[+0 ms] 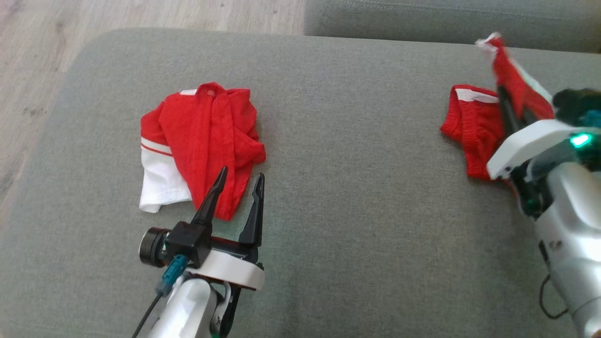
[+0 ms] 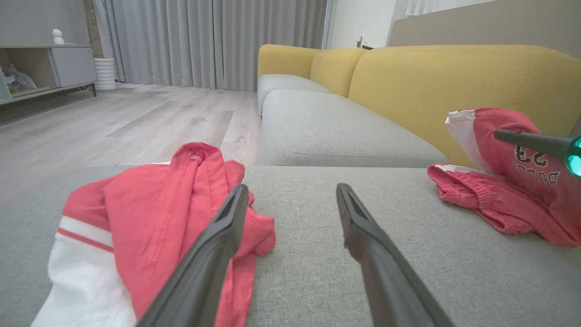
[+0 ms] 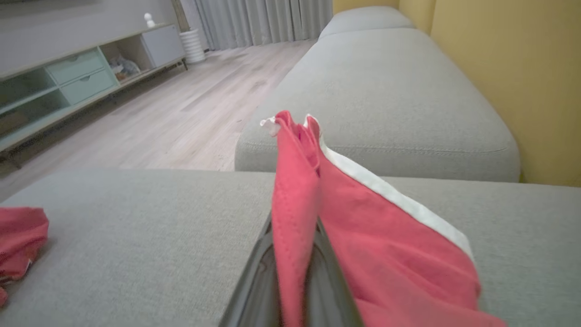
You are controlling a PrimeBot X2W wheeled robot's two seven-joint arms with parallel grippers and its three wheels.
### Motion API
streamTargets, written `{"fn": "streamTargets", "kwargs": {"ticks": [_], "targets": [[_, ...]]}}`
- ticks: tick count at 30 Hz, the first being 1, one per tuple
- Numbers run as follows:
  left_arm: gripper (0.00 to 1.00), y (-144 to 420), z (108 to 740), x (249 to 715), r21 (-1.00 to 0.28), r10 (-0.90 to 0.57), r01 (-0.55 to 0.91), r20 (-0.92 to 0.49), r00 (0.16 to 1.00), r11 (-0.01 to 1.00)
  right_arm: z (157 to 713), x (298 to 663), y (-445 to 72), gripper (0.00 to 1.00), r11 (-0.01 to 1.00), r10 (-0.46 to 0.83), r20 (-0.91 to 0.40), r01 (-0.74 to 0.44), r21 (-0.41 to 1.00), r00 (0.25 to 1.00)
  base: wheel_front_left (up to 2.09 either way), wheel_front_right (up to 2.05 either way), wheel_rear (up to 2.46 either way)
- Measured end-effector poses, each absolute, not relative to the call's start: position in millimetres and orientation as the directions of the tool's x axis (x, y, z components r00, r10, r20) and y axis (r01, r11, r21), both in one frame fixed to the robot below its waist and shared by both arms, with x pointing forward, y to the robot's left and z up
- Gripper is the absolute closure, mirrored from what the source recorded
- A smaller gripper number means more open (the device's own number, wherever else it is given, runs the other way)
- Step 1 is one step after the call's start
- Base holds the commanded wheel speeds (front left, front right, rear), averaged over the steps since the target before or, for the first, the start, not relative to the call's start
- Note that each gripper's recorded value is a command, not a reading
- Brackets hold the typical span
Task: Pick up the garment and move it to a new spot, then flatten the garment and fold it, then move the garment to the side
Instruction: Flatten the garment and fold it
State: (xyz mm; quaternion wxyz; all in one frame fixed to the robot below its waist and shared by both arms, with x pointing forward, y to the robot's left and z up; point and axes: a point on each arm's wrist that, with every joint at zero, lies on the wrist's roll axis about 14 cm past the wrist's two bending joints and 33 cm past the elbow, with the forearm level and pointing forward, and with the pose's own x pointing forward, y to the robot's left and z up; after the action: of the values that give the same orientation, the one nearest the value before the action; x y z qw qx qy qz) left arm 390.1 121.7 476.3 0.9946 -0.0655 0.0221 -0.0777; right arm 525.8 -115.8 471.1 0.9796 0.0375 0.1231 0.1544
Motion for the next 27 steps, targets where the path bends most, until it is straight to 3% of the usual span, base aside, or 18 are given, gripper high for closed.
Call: {"fn": "streamTargets", "kwargs": {"ticks": [8,9,10,13,15,21,27], "targets": [[0.0,123.5,473.8,390.0,-0.133,-0.152,0.145,-0.041,0.988,0.98,421.8,501.6,-87.9,1.0,0.91,0.393,-0.392,-0.414,0.034,0.832,0.0,0.0,0.0],[0.0,123.1,476.5,390.9,-0.134,-0.152,0.147,-0.032,0.988,0.98,415.2,498.0,-88.1,0.71,0.906,0.393,-0.418,-0.421,0.025,0.819,0.0,0.0,0.0],[0.0,123.2,478.4,391.5,-0.132,-0.15,0.145,-0.027,0.988,0.981,410.1,494.5,-87.6,0.0,0.902,0.394,-0.438,-0.431,0.017,0.808,0.0,0.0,0.0],[0.0,121.8,484.2,392.7,-0.13,-0.152,0.149,-0.01,0.988,0.98,408.7,485.1,-77.3,0.0,0.877,0.426,-0.455,-0.48,-0.003,0.782,0.0,0.0,0.0],[0.0,119.9,487.1,393.2,-0.13,-0.157,0.156,-0.001,0.988,0.979,420.2,487.1,-76.3,0.0,0.887,0.433,-0.412,-0.461,0.033,0.802,0.0,0.0,0.0],[0.0,114.7,497.9,395.7,-0.131,-0.171,0.173,0.031,0.985,0.976,470.0,498.2,-85.4,0.0,0.906,0.423,-0.223,-0.418,0.07,0.878,0.0,0.0,0.0],[0.0,107.1,518.1,398.6,-0.132,-0.188,0.199,0.09,0.978,0.971,533.0,506.7,-138.1,0.0,0.954,0.3,-0.008,-0.3,0.0,0.954,0.0,0.0,0.0]]}}
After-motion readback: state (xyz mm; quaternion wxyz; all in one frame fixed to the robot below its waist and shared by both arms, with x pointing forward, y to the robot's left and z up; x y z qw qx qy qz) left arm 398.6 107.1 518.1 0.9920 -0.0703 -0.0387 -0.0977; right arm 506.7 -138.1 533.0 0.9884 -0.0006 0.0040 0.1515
